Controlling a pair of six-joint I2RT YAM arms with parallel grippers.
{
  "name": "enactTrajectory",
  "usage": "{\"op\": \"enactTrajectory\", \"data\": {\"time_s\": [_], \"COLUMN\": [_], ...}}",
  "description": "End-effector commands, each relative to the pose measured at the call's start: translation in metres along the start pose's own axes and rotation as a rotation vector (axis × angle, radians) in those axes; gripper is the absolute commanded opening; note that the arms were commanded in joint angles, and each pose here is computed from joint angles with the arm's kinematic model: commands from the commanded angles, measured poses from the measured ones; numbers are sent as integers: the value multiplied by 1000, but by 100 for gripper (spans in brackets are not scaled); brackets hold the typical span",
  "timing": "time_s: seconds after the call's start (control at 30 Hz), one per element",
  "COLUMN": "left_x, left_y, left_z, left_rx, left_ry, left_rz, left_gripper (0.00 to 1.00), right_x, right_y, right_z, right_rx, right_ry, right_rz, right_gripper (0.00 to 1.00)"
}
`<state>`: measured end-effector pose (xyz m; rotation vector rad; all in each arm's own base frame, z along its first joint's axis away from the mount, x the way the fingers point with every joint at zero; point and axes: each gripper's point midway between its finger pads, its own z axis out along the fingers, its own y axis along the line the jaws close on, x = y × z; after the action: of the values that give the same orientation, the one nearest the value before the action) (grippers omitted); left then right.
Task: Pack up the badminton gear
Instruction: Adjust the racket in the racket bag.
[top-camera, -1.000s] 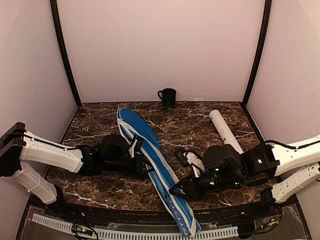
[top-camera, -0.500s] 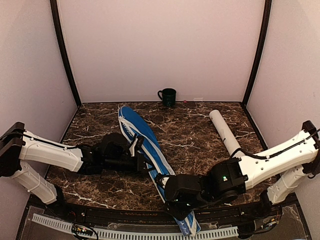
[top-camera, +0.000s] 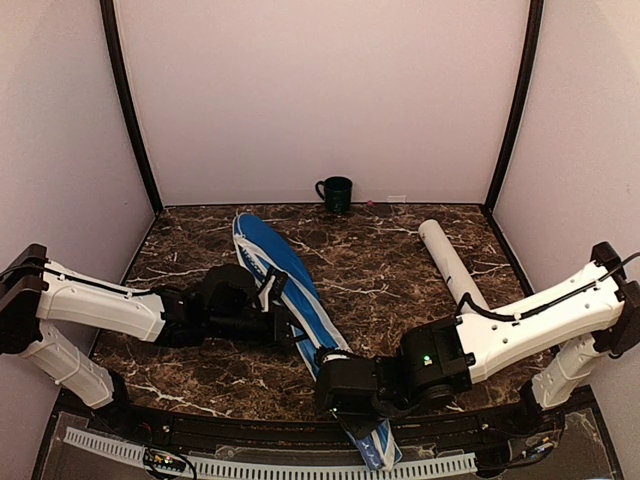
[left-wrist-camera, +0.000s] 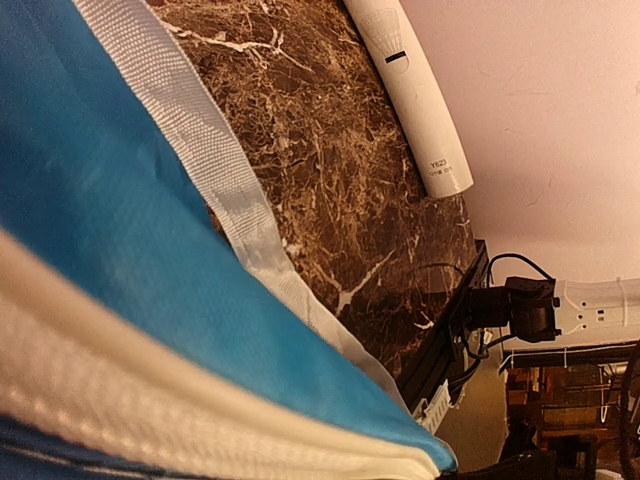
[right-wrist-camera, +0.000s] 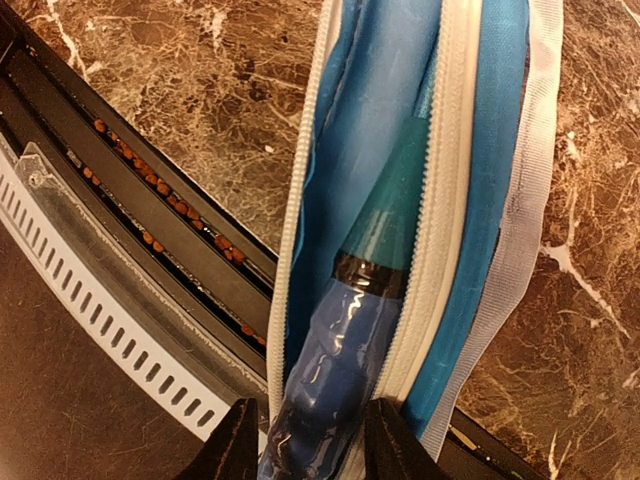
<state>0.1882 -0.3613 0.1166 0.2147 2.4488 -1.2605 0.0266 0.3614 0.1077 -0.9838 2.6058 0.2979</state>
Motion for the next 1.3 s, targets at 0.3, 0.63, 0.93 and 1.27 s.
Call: {"op": "enactTrajectory", "data": {"time_s": [0.3,0.63,0.93,1.27], "left_x": [-25,-15,-8,-12], "left_y": [-49,-62,-74,-82], "left_z": [-14,-11,-10,-15], "left_rx": [135,189,237,250], "left_ry": [-52,22,79,71], "left_rz": [85,147,196,224], "left_gripper": [0,0,0,0], "right_x": [7,-35,-74,-66], "right_y": [-10,-19,-33,-51], "right_z": [15,11,6,25], "right_rx": [104,83,110,156], "right_ry": [27,-101,-198,-194], "right_rz": [21,129,126,80], "right_gripper": [25,6,5,6]}}
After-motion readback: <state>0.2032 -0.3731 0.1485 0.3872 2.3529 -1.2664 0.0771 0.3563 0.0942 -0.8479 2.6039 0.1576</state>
